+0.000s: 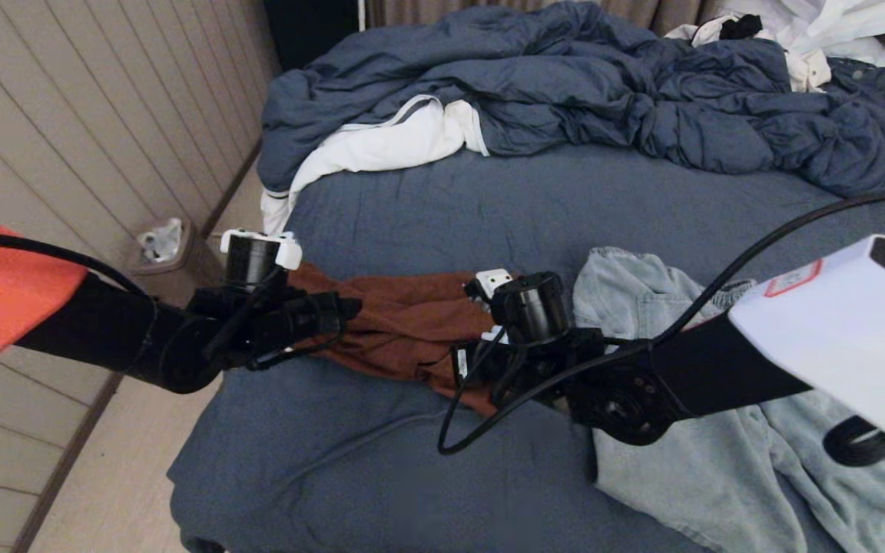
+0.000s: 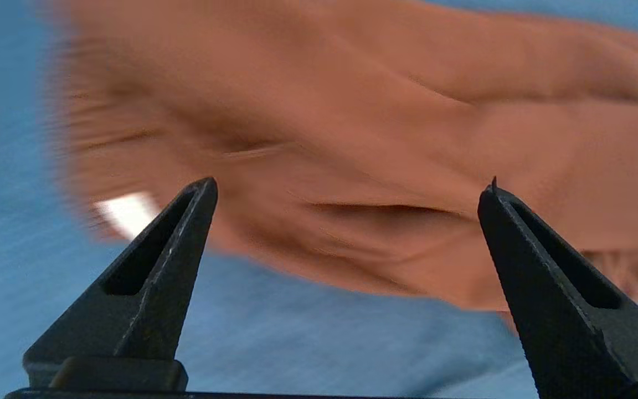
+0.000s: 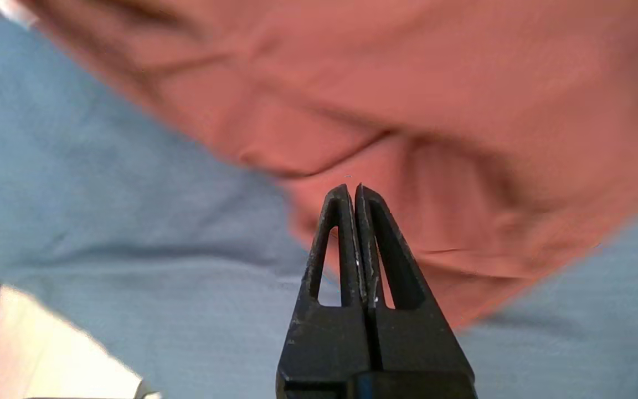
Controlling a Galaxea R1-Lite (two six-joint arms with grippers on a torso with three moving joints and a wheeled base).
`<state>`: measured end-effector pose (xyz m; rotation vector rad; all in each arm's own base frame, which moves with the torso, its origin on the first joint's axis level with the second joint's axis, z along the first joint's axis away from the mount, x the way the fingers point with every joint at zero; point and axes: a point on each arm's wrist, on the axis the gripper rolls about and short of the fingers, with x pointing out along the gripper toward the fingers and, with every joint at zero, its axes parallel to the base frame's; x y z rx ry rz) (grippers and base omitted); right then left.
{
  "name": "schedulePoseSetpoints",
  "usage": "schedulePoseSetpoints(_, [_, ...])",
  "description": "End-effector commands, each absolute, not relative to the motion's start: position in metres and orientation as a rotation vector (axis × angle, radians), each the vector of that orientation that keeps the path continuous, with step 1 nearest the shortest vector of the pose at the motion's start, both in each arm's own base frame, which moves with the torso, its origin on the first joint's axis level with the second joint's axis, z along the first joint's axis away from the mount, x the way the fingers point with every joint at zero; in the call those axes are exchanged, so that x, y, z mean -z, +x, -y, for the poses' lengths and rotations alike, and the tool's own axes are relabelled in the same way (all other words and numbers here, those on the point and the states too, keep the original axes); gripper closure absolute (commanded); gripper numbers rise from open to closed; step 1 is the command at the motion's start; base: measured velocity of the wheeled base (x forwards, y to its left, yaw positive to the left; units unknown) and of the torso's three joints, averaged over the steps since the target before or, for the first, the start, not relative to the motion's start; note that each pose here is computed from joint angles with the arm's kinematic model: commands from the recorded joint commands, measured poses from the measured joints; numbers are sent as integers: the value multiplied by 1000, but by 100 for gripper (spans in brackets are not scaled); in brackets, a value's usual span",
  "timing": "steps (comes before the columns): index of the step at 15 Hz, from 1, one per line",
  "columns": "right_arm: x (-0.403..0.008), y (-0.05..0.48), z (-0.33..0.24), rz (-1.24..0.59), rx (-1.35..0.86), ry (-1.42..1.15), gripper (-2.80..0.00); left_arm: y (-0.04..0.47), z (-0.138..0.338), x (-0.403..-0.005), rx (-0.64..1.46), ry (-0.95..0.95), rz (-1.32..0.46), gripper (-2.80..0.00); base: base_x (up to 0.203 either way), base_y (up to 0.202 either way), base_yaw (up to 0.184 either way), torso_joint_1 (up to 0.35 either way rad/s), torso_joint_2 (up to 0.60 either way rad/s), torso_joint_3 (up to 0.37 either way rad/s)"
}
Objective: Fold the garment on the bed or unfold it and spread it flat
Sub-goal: Fold the brown shorts
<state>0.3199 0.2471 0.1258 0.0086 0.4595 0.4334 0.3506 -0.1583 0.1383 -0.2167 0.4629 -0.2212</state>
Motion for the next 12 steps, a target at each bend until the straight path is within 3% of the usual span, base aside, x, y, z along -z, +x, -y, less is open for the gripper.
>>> schedulePoseSetpoints(1, [-107,322,-256,-498,-439,-3,0,365,183,-111,246,-180,-506,-280,0,0,0,0,0,0])
schedulePoseSetpoints(8, [-112,326,-254,-483,-431,6,0,352,179,-116,257,-119,-494,-280,0,0,0,0,0,0])
schedulePoseSetpoints(9, [-113,326,-253,-481,-429,7,0,350,179,-116,256,-120,-492,0,0,0,0,0,0,0])
schedulePoseSetpoints(12, [-115,328,-250,-474,-421,10,0,341,174,-119,257,-121,-495,0,0,0,0,0,0,0])
